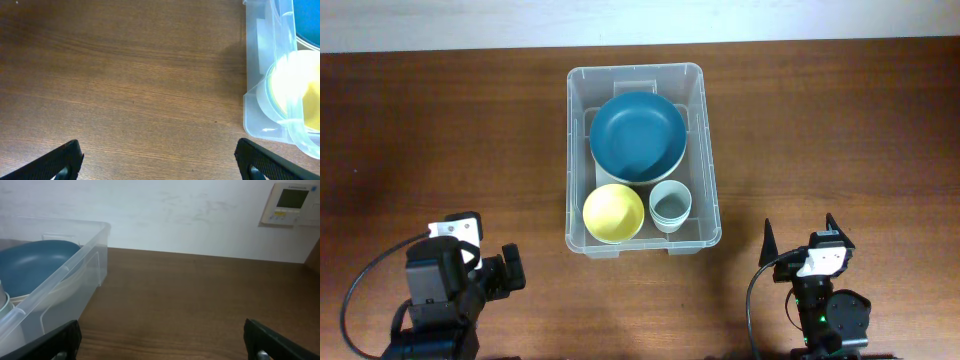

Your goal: Pack container

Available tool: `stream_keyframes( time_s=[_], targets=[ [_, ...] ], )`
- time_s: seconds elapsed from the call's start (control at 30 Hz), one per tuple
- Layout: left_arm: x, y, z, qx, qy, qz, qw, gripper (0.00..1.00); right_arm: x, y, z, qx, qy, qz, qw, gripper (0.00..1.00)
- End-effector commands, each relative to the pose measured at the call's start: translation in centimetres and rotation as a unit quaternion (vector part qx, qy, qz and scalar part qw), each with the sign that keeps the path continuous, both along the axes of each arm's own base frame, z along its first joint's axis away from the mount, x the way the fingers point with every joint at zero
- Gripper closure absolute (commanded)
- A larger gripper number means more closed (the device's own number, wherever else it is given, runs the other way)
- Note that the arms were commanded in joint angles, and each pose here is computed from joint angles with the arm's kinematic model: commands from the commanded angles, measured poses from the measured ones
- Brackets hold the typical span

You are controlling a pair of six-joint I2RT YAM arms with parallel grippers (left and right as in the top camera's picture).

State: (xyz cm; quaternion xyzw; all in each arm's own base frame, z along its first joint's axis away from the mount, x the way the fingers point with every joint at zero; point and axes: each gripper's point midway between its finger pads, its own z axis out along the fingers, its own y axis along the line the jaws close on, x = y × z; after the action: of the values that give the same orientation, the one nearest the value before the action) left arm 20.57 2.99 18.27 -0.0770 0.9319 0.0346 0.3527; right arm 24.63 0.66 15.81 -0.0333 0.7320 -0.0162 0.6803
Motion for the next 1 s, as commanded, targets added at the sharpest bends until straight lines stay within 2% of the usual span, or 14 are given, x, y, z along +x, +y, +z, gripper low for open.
stream_keyframes(
  time_s=[0.0, 0.67, 0.77, 0.87, 0.97],
  targets=[
    [0.0, 0.0, 0.0, 0.004, 0.000, -0.006, 1.000, 0.01, 0.0, -0.1, -0.3, -0.003, 0.003, 0.000, 1.000, 0.01],
    [-0.1, 0.0, -0.1, 0.003, 0.000, -0.006, 1.000, 0.01, 0.0, -0.1, -0.3, -0.003, 0.003, 0.000, 1.000, 0.01],
    [-0.7, -0.4, 0.0, -0.003, -0.003, -0.013, 1.000, 0.00, 0.0, -0.1, -0.3, -0.003, 0.003, 0.000, 1.000, 0.01],
    [-1.0, -0.9, 0.3, -0.007, -0.031, -0.021, 0.999, 0.01, 0.0, -0.1, -0.3, -0.003, 0.003, 0.000, 1.000, 0.01],
    [-0.3, -0.9, 0.2, -0.001, -0.094, -0.024, 0.995, 0.01, 0.0, -0.1, -0.3, -0.003, 0.003, 0.000, 1.000, 0.01]
  ],
)
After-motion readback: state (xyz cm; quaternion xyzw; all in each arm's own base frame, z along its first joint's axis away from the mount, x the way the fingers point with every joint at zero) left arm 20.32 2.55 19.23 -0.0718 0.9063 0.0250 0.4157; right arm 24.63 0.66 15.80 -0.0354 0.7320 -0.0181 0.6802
